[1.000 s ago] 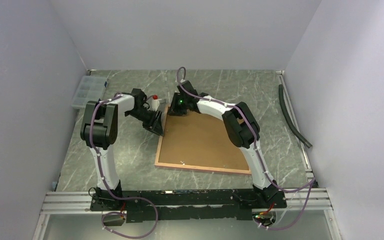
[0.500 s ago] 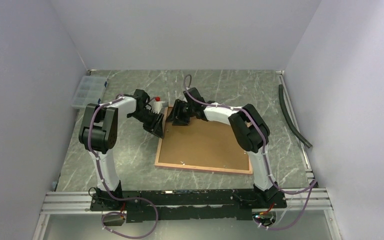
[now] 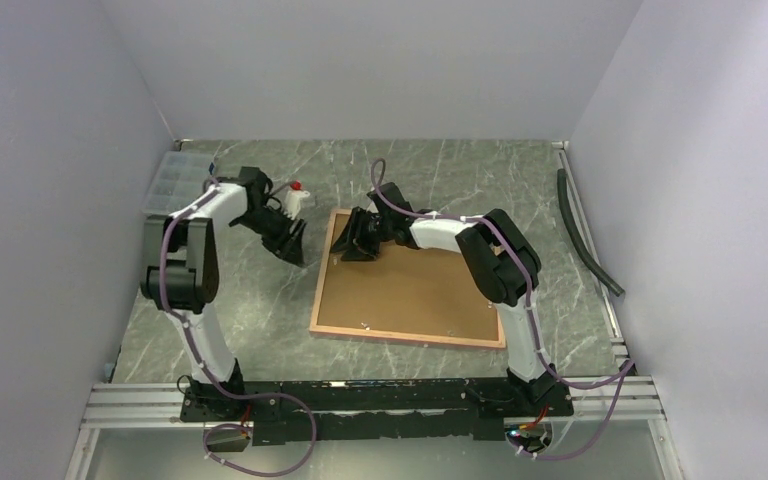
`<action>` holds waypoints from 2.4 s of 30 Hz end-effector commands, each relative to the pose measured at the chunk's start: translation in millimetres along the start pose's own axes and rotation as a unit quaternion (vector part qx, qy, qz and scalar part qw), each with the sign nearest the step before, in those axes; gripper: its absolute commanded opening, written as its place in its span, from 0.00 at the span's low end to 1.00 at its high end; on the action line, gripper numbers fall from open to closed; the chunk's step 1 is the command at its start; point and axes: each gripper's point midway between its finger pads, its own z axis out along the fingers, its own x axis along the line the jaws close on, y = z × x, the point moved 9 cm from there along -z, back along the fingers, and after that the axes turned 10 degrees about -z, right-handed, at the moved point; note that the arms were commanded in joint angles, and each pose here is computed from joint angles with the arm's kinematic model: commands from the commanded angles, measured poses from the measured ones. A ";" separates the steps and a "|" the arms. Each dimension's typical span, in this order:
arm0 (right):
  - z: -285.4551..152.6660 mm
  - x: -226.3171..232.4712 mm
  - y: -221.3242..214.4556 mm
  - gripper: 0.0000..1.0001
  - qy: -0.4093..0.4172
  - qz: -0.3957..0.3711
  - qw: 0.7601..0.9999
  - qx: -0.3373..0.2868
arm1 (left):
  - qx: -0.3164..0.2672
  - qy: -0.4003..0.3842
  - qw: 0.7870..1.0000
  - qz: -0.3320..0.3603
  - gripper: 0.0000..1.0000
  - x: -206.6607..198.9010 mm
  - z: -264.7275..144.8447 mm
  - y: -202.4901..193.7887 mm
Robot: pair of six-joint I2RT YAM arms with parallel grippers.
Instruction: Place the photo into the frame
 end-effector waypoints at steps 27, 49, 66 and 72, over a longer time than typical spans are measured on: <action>-3.4 -14.5 -25.2 0.43 -0.048 0.039 0.997 0.036 | -0.022 0.080 0.534 0.841 0.66 -47.6 30.8 -29.1; 2.9 -9.1 -32.7 0.41 -0.055 0.048 0.997 0.036 | 0.028 0.001 0.421 0.907 0.45 -48.0 54.4 -47.3; 13.2 -7.1 -22.0 0.38 -0.082 0.016 0.996 0.020 | 0.028 0.004 0.403 0.915 0.36 -49.2 64.0 -49.7; -3.0 0.9 -21.9 0.38 -0.059 -0.009 0.998 0.017 | 0.037 0.005 0.400 0.916 0.30 -47.8 64.6 -52.3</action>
